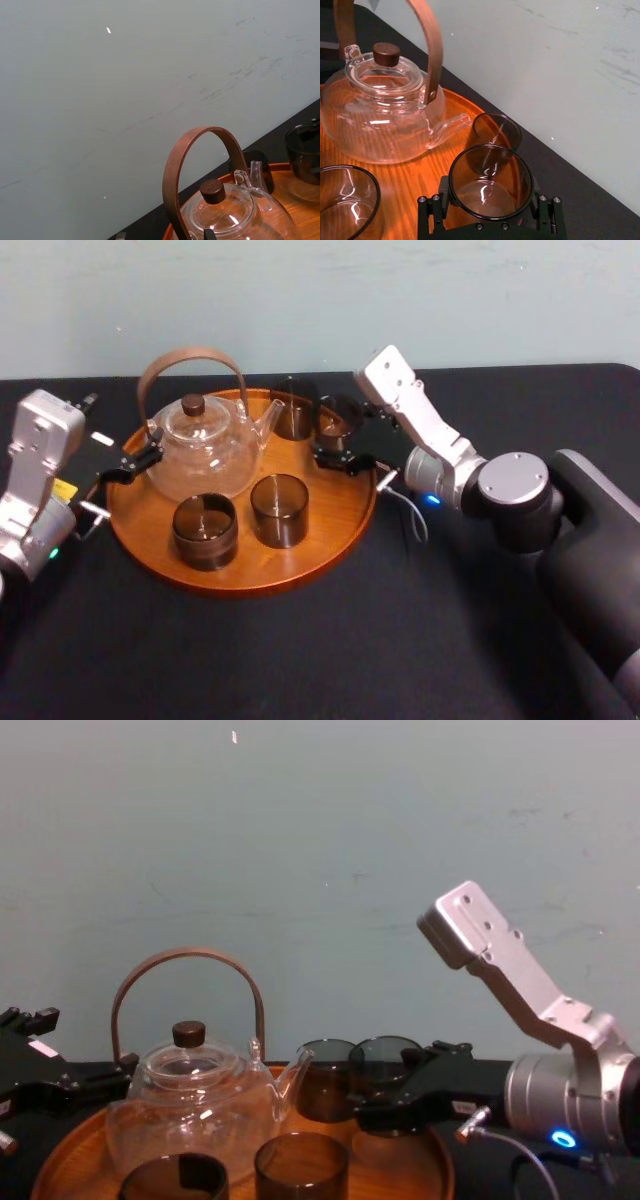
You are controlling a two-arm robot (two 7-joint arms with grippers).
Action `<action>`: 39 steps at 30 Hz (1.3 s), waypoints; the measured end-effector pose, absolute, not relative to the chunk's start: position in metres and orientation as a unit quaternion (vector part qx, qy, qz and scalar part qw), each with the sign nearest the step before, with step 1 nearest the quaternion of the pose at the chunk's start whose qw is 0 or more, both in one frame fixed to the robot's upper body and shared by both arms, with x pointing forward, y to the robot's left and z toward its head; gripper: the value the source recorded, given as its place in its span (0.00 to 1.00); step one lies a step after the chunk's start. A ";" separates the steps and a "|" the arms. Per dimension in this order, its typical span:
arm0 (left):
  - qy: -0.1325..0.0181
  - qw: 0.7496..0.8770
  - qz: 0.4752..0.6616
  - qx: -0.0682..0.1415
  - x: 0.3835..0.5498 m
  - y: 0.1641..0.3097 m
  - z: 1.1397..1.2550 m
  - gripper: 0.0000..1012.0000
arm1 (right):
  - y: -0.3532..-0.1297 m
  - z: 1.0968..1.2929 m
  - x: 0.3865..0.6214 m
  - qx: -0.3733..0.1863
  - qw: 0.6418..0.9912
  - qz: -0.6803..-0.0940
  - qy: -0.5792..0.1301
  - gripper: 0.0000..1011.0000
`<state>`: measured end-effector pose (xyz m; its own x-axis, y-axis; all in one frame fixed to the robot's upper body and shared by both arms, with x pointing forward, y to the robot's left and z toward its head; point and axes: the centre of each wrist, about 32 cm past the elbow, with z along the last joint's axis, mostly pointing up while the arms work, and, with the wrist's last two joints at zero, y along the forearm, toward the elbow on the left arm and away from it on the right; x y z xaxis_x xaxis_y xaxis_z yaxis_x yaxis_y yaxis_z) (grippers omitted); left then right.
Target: Pick up the glass from the table and place it on the tray.
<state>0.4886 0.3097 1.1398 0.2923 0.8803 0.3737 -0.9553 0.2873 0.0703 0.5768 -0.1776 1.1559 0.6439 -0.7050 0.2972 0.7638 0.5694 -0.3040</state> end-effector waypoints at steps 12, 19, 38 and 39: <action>-0.132 0.791 0.580 0.142 0.489 0.310 1.140 1.00 | -0.170 1.149 0.579 -0.214 0.884 -0.409 -0.068 0.91; -0.132 0.791 0.580 0.141 0.489 0.310 1.140 1.00 | -0.168 1.144 0.580 -0.219 0.885 -0.407 -0.062 0.91; -0.132 0.791 0.580 0.141 0.489 0.310 1.140 1.00 | -0.166 1.137 0.581 -0.222 0.885 -0.406 -0.054 0.91; -0.132 0.791 0.580 0.142 0.489 0.310 1.140 1.00 | -0.165 1.136 0.581 -0.222 0.885 -0.406 -0.054 0.91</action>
